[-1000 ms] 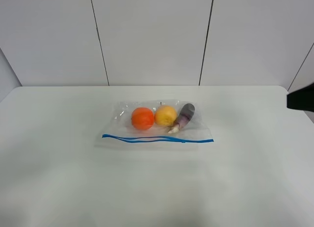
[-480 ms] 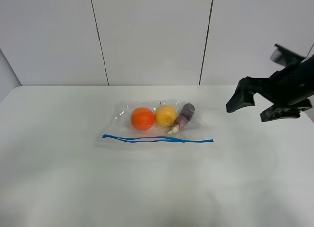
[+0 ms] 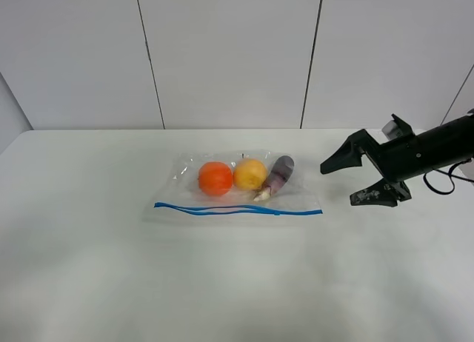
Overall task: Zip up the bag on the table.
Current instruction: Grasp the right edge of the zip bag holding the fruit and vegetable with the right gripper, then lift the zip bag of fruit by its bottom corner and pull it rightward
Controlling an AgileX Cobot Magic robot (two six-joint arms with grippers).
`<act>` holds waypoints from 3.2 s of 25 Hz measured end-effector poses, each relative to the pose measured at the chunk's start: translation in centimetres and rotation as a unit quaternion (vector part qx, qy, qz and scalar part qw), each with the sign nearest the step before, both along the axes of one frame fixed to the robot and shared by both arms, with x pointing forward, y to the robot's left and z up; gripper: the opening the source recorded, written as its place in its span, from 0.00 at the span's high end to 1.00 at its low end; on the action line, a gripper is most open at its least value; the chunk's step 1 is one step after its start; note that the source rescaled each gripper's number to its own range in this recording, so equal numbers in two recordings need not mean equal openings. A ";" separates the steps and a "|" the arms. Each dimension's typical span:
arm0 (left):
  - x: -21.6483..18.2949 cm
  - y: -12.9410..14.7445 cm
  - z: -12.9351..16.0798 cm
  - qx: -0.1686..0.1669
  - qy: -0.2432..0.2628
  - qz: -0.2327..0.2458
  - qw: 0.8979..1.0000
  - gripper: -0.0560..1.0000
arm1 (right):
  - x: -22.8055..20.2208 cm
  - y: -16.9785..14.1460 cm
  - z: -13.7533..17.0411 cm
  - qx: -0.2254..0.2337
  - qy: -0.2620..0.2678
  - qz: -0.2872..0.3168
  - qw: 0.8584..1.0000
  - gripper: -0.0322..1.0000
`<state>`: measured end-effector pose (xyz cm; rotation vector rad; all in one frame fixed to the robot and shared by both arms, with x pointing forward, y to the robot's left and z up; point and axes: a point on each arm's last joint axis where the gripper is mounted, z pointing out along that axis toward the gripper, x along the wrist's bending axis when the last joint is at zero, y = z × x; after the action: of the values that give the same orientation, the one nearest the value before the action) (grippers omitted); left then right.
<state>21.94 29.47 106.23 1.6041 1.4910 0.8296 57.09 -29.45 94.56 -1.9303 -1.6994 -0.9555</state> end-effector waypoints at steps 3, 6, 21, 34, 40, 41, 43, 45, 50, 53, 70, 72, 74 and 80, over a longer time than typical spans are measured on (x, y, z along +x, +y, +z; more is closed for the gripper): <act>0.0 0.0 0.0 0.000 0.000 0.000 1.000 0.00 | 0.5 0.1 -2.1 0.034 0.009 0.008 0.999 0.00; 0.0 0.0 0.0 0.000 0.000 0.000 1.000 0.00 | 0.9 0.8 -3.9 0.052 0.016 0.017 0.998 0.00; 0.0 0.0 0.0 0.000 0.000 0.000 1.000 0.00 | 2.7 3.3 -7.3 0.075 0.032 0.056 0.995 0.12; 0.0 0.0 0.0 0.000 0.000 0.000 1.000 0.00 | 2.7 4.2 -7.1 0.086 0.031 0.064 0.994 0.22; 0.0 0.0 0.0 0.000 0.000 0.000 1.000 0.00 | 2.5 5.4 -7.2 0.080 0.030 0.083 0.993 0.22; 0.0 0.0 0.0 0.000 0.000 0.000 1.000 0.00 | 2.5 5.4 -7.2 0.078 0.031 0.085 0.993 0.23; 0.0 0.0 0.0 0.000 0.000 0.000 1.000 0.00 | 2.4 5.3 -7.3 0.072 0.031 0.091 0.993 0.28; 0.0 0.0 0.0 0.000 0.000 0.000 1.000 0.00 | 2.3 5.3 -7.4 0.068 0.032 0.095 0.993 0.35; 0.0 0.0 0.0 0.000 0.000 0.000 1.000 0.00 | 2.2 5.1 -7.4 0.064 0.034 0.103 0.992 0.41; 0.0 0.0 0.0 0.000 0.000 0.000 1.000 0.00 | 2.1 5.1 -7.4 0.064 0.036 0.107 0.992 0.48; 0.0 0.0 0.0 0.000 0.000 0.000 1.000 0.00 | 2.0 5.2 -7.3 0.070 0.039 0.114 0.990 0.97; 0.0 0.0 0.0 0.000 0.000 0.000 1.000 0.00 | 2.0 5.2 -7.3 0.073 0.040 0.114 0.990 0.97; 0.0 0.0 0.0 0.000 0.000 0.000 1.000 0.00 | 2.0 5.3 -7.1 0.083 0.040 0.115 0.989 0.97; 0.0 0.0 0.0 0.000 0.000 0.000 1.000 0.00 | 3.6 5.7 -5.0 0.123 0.010 0.125 0.985 0.97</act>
<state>21.94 29.47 106.23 1.6041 1.4910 0.8296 60.70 -23.77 89.54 -1.5250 -1.6745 -0.9927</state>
